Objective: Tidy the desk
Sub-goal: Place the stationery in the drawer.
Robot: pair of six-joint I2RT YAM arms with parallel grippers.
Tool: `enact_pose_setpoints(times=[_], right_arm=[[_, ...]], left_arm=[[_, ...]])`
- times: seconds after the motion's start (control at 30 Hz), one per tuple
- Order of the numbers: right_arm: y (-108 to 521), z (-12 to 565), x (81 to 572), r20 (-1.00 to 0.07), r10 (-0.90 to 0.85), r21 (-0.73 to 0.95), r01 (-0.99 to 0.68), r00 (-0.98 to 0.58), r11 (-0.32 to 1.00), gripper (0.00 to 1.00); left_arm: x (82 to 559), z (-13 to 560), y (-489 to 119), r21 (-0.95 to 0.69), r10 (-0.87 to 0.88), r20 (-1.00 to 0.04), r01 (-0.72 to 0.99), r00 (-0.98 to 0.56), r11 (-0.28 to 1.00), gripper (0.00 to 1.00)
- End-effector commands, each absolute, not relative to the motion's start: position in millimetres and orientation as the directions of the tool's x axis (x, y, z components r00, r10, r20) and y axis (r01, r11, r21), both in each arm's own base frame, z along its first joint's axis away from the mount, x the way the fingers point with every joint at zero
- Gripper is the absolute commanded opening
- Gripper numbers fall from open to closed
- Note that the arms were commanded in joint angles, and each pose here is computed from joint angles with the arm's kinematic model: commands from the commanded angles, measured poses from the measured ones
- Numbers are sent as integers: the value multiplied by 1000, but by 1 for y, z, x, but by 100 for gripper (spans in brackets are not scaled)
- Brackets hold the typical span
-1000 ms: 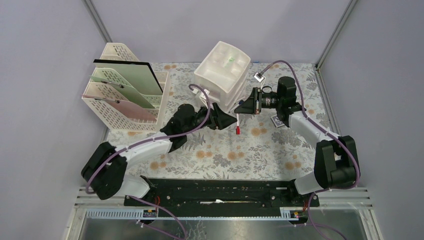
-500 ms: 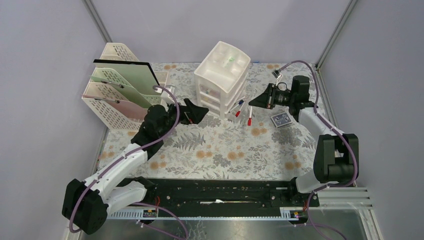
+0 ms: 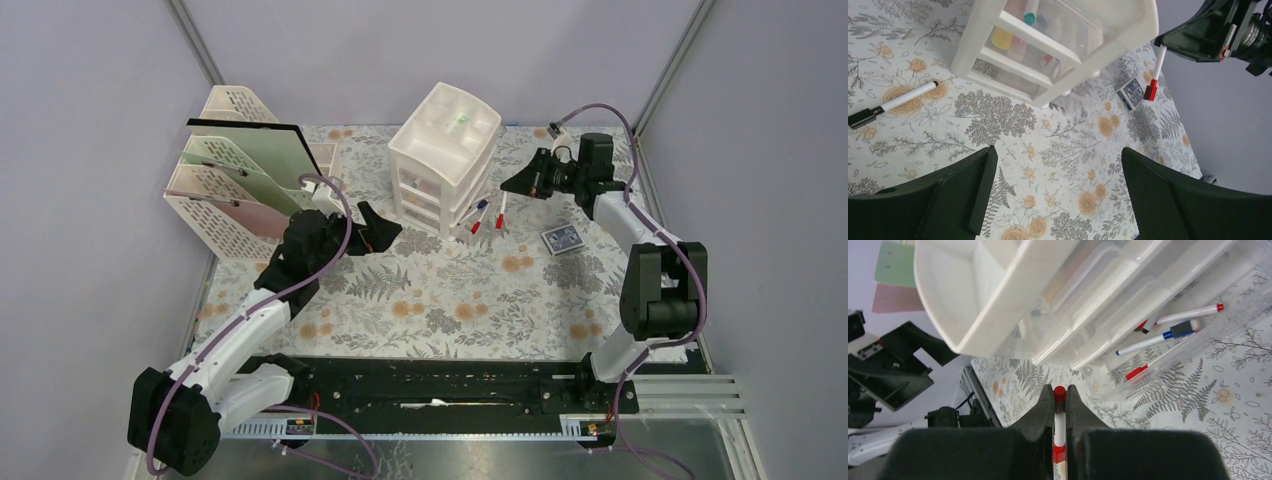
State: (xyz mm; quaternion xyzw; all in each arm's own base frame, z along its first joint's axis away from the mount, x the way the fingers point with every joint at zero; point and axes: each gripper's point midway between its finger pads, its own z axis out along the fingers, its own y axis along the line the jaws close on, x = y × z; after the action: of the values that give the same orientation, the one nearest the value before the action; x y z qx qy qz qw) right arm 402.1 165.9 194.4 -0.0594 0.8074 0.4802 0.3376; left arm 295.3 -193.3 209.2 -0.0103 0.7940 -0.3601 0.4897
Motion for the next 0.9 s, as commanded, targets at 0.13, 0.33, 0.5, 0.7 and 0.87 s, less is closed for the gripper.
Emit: enact_pose_setpoints(times=[0.13,0.33,0.5,0.7,0.87], right_arm=[[156,197,439,-555,341,757,-291,-758,586,1],[153,190,456,-507,410,777,-195,-759,599,1],[157,186,466,-499,446,769,-142,-742,623,3],[165,175,472,-470,482,770,-77,-740,633,4],[169,168,475,-462,491,765,-52,-739,642,6]], left_arm=[[287,208,-184,-578,-386,-781,334,-490,745,99],[285,205,-180,-577,-392,-780,321,-488,751,99],[285,203,-179,-574,-388,-780,315,-490,756,99],[284,201,-178,-574,-388,-778,306,-494,759,99],[283,199,-176,-572,-388,-778,300,-495,764,99]])
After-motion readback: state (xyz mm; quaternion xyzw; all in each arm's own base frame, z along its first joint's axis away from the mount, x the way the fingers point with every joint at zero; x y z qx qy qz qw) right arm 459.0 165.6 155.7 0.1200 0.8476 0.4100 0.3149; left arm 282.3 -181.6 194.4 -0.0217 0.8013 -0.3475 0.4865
